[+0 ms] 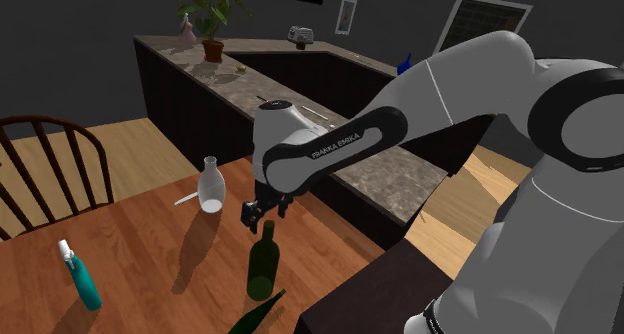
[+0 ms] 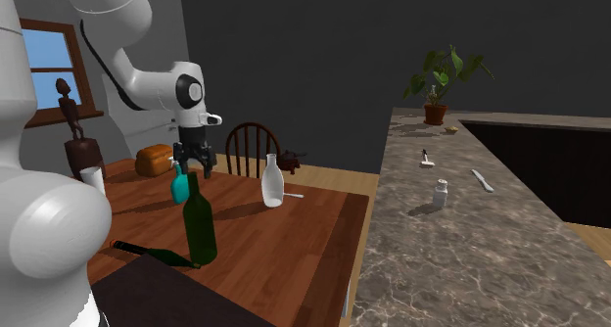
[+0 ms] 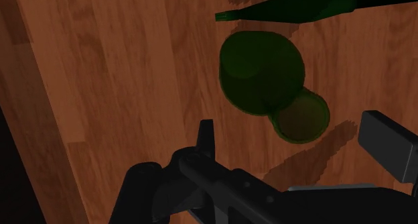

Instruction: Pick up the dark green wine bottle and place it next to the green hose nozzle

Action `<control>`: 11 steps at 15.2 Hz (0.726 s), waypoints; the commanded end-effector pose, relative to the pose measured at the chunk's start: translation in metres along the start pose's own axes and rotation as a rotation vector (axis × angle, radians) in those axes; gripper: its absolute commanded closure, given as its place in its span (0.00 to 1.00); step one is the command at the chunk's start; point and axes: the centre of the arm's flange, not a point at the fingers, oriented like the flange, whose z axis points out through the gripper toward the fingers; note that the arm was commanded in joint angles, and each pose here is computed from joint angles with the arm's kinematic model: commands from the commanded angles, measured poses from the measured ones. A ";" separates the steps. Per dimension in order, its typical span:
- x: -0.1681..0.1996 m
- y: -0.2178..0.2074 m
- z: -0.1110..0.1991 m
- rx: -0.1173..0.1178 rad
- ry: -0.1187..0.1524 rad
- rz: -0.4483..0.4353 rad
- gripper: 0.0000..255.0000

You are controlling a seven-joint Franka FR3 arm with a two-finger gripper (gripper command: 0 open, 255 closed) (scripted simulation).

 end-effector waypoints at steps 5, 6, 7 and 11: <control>0.000 0.000 -0.044 0.000 0.000 0.000 0.00; 0.000 0.000 -0.044 0.000 0.000 0.000 0.00; 0.000 0.000 -0.044 0.000 0.000 0.000 0.00; 0.000 0.000 -0.044 0.000 0.000 0.000 0.00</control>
